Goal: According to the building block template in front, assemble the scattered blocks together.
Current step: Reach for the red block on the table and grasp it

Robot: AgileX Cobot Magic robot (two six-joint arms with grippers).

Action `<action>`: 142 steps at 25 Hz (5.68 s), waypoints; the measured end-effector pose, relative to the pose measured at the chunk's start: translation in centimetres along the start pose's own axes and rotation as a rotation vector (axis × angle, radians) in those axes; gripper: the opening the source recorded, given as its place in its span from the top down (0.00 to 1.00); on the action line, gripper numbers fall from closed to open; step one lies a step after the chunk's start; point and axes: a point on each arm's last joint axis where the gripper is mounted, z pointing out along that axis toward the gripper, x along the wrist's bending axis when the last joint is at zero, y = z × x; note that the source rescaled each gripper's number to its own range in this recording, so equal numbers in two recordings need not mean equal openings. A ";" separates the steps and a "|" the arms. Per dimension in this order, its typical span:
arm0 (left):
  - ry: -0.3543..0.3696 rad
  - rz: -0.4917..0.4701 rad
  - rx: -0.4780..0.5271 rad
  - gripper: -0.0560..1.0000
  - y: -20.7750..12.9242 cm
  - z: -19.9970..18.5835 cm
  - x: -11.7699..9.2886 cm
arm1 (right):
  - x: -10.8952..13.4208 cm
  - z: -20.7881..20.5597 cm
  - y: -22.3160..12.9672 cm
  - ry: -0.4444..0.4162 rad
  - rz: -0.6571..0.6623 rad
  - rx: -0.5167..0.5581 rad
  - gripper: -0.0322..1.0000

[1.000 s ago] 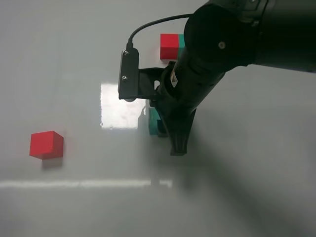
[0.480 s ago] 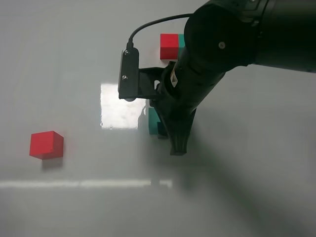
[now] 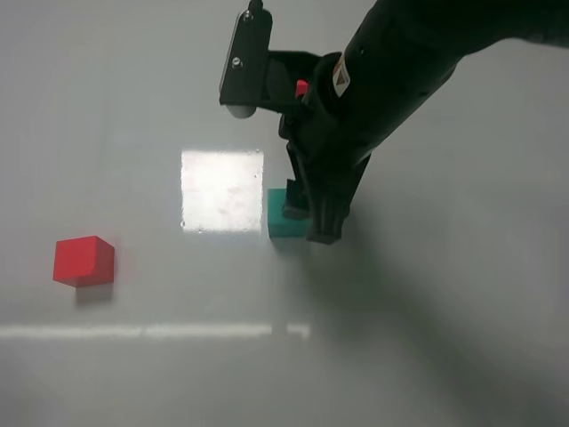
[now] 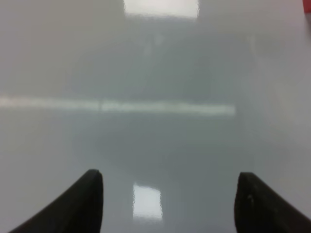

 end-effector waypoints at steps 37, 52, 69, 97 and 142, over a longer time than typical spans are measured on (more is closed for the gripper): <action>0.000 0.001 0.000 0.45 0.0 0.0 0.0 | -8.3 -15.3 -21.6 -0.468 1.215 0.196 0.55; 0.000 0.003 0.000 0.45 0.0 0.0 0.0 | 10.7 -17.7 -23.0 -0.597 1.364 0.169 0.59; 0.008 0.008 0.000 0.45 0.0 0.0 0.1 | 22.5 -15.6 -24.5 -0.668 1.402 0.014 0.59; -0.276 0.497 0.044 0.49 12.3 2.2 -1.7 | 22.5 -15.5 -24.4 -0.663 1.402 0.010 0.59; -0.427 1.408 0.264 0.30 15.6 13.9 -11.6 | 22.5 -15.5 -24.4 -0.663 1.402 0.010 0.59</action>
